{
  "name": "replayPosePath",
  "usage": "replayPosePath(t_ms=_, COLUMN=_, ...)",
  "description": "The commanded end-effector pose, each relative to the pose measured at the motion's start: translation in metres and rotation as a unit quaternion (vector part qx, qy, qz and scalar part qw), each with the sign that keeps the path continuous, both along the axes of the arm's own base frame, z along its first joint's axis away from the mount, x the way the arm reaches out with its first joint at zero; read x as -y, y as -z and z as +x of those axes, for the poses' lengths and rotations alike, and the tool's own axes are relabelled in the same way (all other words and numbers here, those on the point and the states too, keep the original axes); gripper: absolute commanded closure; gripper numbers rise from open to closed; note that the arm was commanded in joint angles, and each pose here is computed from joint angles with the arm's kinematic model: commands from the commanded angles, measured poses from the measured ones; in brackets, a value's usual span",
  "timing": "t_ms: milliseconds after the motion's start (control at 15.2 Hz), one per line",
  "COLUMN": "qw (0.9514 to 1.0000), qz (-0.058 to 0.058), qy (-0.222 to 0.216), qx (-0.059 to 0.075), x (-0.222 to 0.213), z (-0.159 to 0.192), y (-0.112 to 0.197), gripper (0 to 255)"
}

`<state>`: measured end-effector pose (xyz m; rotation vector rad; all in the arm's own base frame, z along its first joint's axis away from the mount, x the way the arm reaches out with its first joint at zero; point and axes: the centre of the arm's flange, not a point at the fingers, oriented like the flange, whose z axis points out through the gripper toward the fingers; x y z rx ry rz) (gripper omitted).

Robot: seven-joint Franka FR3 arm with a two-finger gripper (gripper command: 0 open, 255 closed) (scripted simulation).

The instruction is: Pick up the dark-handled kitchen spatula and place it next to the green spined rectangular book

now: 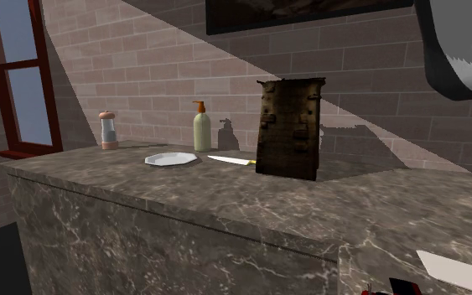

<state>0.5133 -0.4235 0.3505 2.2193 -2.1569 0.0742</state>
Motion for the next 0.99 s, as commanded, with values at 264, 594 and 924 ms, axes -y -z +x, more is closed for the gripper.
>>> replayPosePath(t_ms=264, qw=1.0, qz=0.0, qy=0.0, qx=0.0, x=-0.001, z=0.0, y=-0.013, gripper=0)
replayPosePath(t_ms=594, qw=1.0, qz=0.0, qy=0.0, qx=0.0, x=-0.003, z=0.0, y=-0.05, gripper=0)
replayPosePath(t_ms=924, qw=1.0, qz=0.0, qy=0.0, qx=0.0, x=-0.003, z=0.0, y=-0.05, gripper=0)
